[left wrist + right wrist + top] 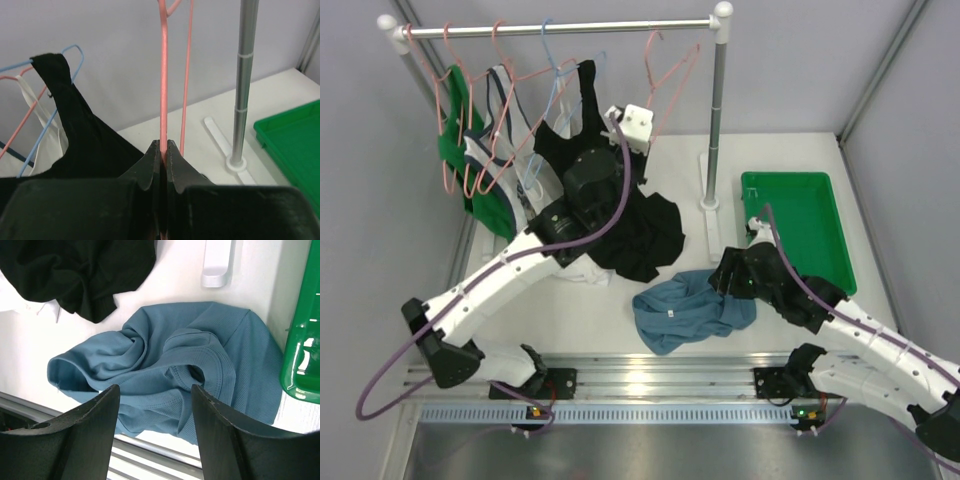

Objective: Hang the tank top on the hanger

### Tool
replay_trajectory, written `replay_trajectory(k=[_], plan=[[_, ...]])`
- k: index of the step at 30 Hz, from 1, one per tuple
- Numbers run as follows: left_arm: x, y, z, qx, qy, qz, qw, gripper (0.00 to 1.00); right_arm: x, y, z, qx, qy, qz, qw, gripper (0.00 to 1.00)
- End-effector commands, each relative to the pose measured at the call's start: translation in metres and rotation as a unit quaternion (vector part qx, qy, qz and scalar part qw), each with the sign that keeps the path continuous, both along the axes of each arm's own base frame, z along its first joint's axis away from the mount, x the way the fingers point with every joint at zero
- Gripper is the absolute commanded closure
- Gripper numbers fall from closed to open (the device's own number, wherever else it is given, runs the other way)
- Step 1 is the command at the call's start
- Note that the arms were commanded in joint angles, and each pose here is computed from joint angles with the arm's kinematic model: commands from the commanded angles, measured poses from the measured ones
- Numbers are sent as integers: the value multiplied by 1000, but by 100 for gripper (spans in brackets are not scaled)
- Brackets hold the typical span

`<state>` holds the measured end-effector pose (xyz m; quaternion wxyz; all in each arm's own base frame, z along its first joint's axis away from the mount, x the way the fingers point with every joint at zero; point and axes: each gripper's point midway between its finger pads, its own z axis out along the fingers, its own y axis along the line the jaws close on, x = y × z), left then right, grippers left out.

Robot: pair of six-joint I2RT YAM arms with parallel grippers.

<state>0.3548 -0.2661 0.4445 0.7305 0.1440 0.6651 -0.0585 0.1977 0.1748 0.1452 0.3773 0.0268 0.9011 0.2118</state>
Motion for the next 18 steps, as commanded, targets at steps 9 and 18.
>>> replay_trajectory(k=[9, 18], plan=[[-108, 47, -64, 32, 117, -149, 981, 100, -18, -25, -33, -34, 32, -16, 999, 56], [-166, 52, -118, 36, 203, -245, 947, 100, 2, -23, -38, -70, 34, -42, 996, 65]])
